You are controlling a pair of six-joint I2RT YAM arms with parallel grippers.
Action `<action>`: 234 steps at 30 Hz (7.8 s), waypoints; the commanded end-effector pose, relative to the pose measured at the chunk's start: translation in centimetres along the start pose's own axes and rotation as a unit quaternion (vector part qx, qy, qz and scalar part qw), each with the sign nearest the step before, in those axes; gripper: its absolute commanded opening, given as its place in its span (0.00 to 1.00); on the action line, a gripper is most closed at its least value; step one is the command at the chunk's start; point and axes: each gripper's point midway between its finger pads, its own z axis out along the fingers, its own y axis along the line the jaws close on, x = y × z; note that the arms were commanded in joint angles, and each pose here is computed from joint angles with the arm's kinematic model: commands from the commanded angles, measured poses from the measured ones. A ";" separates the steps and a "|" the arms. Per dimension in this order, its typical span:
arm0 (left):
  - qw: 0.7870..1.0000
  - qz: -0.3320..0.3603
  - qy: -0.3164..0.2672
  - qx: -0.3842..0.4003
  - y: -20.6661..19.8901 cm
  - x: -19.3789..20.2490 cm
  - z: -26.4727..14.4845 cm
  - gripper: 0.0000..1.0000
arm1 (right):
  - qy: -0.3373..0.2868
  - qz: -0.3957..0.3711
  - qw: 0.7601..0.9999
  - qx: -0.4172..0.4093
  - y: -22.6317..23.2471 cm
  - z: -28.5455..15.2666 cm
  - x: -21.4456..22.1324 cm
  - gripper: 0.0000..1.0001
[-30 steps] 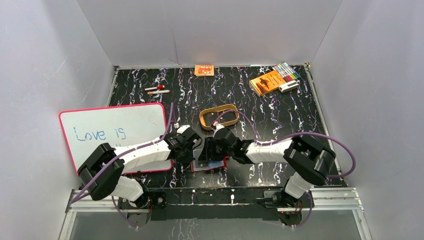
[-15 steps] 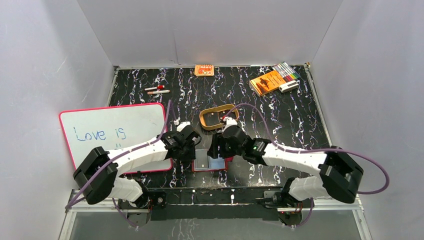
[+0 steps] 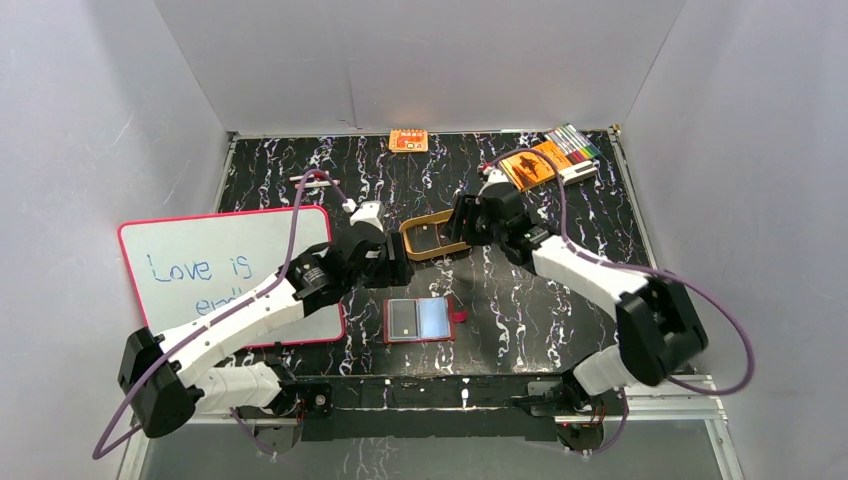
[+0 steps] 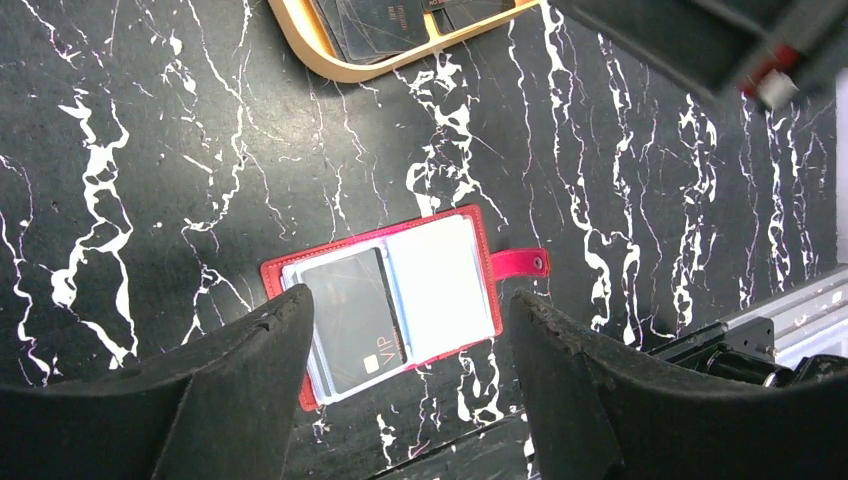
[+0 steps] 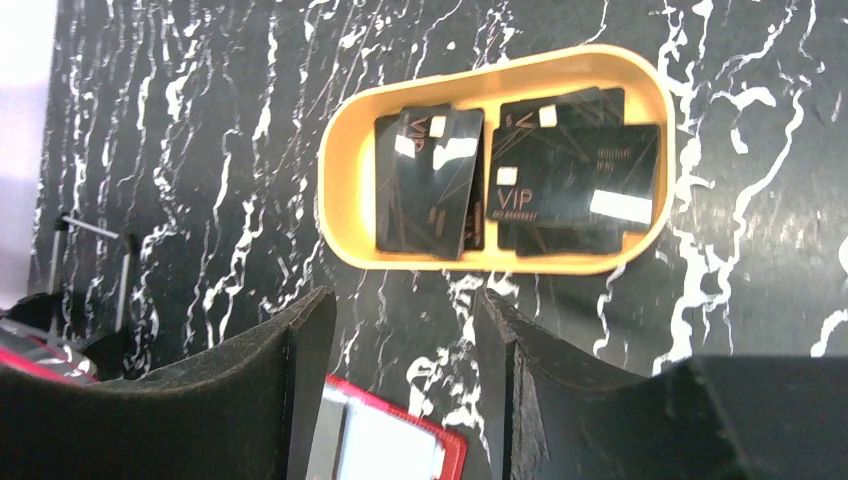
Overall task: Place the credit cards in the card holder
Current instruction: Insert the credit card into the card holder, then pick up the credit card from the storage box, then turn over the card slot in the card holder.
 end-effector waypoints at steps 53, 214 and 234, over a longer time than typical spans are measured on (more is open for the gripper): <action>1.000 0.007 -0.021 -0.007 2.9 2.1 -0.3 0.69 | 0.130 0.055 0.989 -0.051 -2.6 13.0 2.4 0.31; 0.992 -0.002 0.123 0.012 2.9 9.9 4.1 0.53 | 0.242 0.071 0.959 -0.132 -0.2 -6.1 14.4 0.00; 0.983 0.008 0.137 0.119 -2.4 8.6 4.1 0.59 | 0.237 0.042 0.951 -0.192 3.0 -5.7 14.0 0.00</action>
